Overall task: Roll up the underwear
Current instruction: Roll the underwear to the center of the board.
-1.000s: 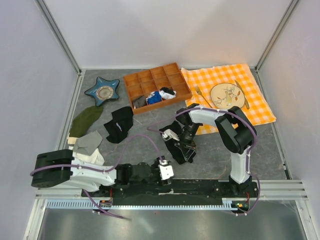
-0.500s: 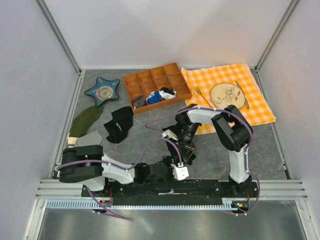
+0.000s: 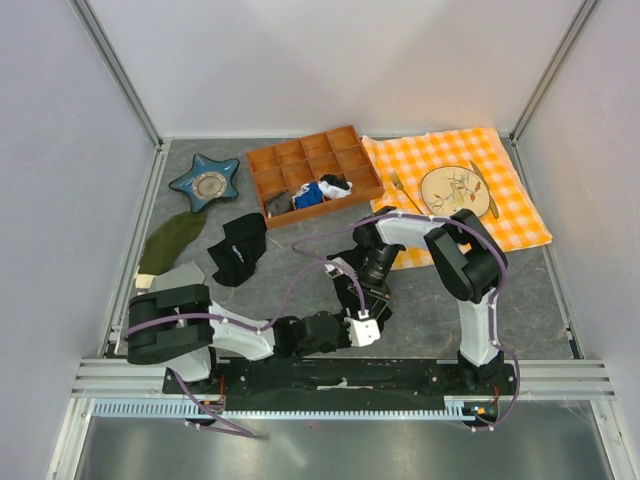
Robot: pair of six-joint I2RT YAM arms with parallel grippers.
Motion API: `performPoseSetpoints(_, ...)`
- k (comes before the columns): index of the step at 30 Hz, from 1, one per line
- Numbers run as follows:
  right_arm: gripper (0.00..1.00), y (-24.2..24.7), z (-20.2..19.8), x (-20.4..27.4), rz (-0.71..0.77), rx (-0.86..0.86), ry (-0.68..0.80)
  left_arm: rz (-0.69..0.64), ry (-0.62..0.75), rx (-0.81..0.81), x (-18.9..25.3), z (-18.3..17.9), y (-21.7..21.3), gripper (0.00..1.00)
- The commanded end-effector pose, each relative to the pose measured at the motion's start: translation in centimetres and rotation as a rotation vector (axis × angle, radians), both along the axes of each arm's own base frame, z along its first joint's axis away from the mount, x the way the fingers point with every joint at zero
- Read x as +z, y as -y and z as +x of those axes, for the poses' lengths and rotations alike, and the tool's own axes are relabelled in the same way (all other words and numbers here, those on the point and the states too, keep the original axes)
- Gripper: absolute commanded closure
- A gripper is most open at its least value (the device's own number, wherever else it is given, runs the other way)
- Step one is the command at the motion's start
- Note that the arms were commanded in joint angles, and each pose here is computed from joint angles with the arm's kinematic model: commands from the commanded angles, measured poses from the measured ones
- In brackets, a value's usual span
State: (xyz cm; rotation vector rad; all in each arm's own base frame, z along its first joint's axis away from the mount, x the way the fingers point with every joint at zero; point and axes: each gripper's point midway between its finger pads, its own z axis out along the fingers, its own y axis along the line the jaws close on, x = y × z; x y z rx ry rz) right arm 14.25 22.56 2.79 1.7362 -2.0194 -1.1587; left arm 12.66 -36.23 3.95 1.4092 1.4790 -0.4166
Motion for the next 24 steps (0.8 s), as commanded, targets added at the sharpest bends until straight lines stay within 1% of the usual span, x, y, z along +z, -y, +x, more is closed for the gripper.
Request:
performPoseSetpoints(1,0.7,-1.1,1.8,2.8,0.134,-0.055,0.051,-0.116,-0.29,-0.011,0.3,-1.1,-0.6,0.98)
performPoseSetpoints(2,0.64,-1.1,2.2,3.7,0.16,-0.064,0.076,-0.133,-0.334,-0.021,0.5,-1.3,-0.8,0.98)
performPoseSetpoints(3,0.62,-0.6,2.8,4.2,0.172,-0.083,0.087,-0.143,-0.405,-0.054,0.3,-2.2,-1.0,0.98)
performPoseSetpoints(5,0.58,-0.4,3.3,5.6,0.213,-0.086,0.129,-0.172,-0.493,-0.033,0.3,-1.7,-1.5,0.98)
performPoseSetpoints(6,0.57,-0.1,3.6,6.0,0.224,-0.095,0.14,-0.182,-0.564,-0.06,0.4,-2.5,-1.4,0.98)
performPoseSetpoints(7,0.57,0.0,3.6,6.4,0.233,-0.091,0.15,-0.185,-0.6,-0.04,0.2,-1.9,-1.8,0.98)
performPoseSetpoints(8,0.56,0.0,3.8,7.2,0.259,-0.082,0.184,-0.184,-0.637,-0.035,-0.1,-1.8,-1.9,0.98)
performPoseSetpoints(9,0.56,0.2,3.9,7.6,0.271,-0.077,0.2,-0.19,-0.704,-0.053,0.1,-2.4,-1.8,0.98)
performPoseSetpoints(10,0.56,0.3,3.9,7.9,0.279,-0.066,0.22,-0.197,-0.741,-0.03,-0.1,-1.7,-2.1,0.98)
performPoseSetpoints(11,0.56,0.4,3.8,8.6,0.316,-0.035,0.27,-0.201,-0.773,-0.018,-0.2,-1.5,-2.2,0.98)
performPoseSetpoints(12,0.55,0.5,3.7,8.9,0.34,-0.015,0.297,-0.205,-0.837,-0.015,-0.2,-1.7,-2.0,0.98)
performPoseSetpoints(13,0.55,0.8,3.0,8.8,0.362,0.01,0.311,-0.219,-0.868,0.02,-0.2,-0.9,-2.3,0.98)
performPoseSetpoints(14,0.55,0.9,2.9,9.7,0.447,0.09,0.402,-0.224,-0.907,0.048,-0.3,-0.5,-2.5,0.98)
performPoseSetpoints(15,0.55,0.9,2.3,9.9,0.496,0.129,0.434,-0.238,-0.975,0.099,-0.5,-0.1,-2.5,0.98)
performPoseSetpoints(16,0.54,1.4,1.4,9.2,0.533,0.171,0.456,-0.256,-1.017,0.161,-0.7,1.1,-3.0,0.98)
performPoseSetpoints(18,0.45,1.2,0.6,9.9,0.644,0.264,0.579,-0.257,-1.157,0.248,-1.5,1.6,-3.3,0.98)
performPoseSetpoints(19,0.41,1.0,0.4,8.9,0.668,0.283,0.624,-0.266,-1.199,0.299,-1.8,2.6,-3.8,0.98)
performPoseSetpoints(20,0.38,0.8,0.3,9.4,0.696,0.307,0.693,-0.263,-1.241,0.326,-2.0,2.7,-3.9,0.98)
performPoseSetpoints(21,0.36,0.4,-0.3,9.2,0.701,0.323,0.712,-0.265,-1.289,0.359,-2.1,3.1,-3.7,0.98)
performPoseSetpoints(22,0.36,0.0,0.5,8.1,0.693,0.341,0.788,-0.266,-1.318,0.392,-2.7,3.6,-4.0,0.98)
performPoseSetpoints(23,0.35,-0.4,0.6,8.6,0.705,0.346,0.85,-0.267,-1.341,0.399,-2.8,3.7,-3.9,0.98)
performPoseSetpoints(24,0.35,-0.9,0.2,8.4,0.717,0.371,0.877,-0.27,-1.357,0.412,-2.7,4.0,-3.8,0.98)
